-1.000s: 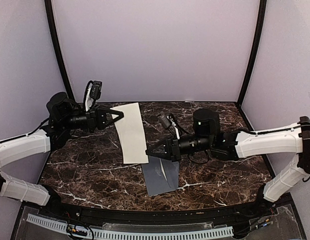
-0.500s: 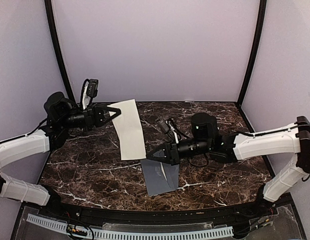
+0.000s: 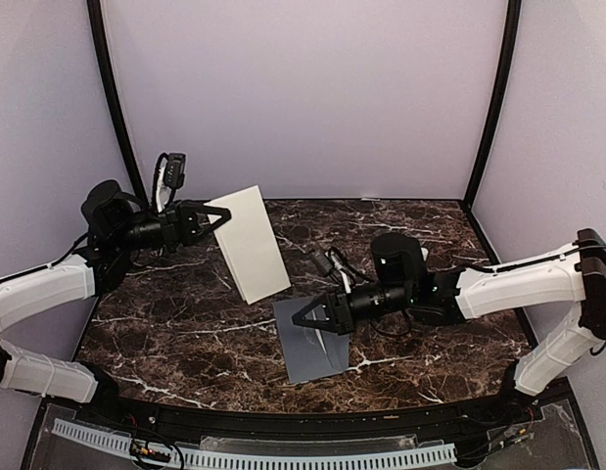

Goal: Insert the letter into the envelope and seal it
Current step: Fold the letter.

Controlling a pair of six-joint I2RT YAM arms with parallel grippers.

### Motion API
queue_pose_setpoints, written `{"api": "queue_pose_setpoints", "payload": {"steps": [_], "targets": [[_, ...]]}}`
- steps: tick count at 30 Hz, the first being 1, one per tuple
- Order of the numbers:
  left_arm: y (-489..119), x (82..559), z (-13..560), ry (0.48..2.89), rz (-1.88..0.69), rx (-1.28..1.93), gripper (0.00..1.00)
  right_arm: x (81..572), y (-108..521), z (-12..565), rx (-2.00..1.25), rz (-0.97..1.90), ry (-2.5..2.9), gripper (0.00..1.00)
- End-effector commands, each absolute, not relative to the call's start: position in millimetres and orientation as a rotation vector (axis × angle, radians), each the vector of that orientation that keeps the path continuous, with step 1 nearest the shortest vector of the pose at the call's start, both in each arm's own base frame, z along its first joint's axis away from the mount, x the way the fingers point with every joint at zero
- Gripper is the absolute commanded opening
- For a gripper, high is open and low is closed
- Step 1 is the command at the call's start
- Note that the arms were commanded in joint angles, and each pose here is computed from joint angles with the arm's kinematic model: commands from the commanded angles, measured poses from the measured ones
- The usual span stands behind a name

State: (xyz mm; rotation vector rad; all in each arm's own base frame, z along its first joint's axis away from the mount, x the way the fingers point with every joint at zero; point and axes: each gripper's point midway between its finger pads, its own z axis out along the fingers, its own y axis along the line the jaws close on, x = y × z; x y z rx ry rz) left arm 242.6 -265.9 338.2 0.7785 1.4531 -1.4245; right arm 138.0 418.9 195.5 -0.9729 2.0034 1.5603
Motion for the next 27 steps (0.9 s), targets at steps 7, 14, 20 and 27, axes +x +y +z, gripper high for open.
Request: {"api": "queue_pose_setpoints", "payload": {"steps": [7,14,20,27], "targets": [[-262.8,230.7,347.8,1.389,-1.460,0.830,0.00,143.4,397.4,236.8,-0.884,1.470,1.880,0.38],[-268.4,218.4,347.7,1.369,-1.524,0.890,0.00,155.3,404.6,255.4,-0.869,1.419,1.824,0.72],[-273.0,211.5,346.9,1.366,-1.541,0.920,0.00,152.0,432.6,247.4,-0.942,1.450,1.827,0.75],[-279.0,205.5,344.6,1.369,-1.573,0.954,0.00,150.1,449.2,254.0,-0.986,1.510,1.782,0.48]]}}
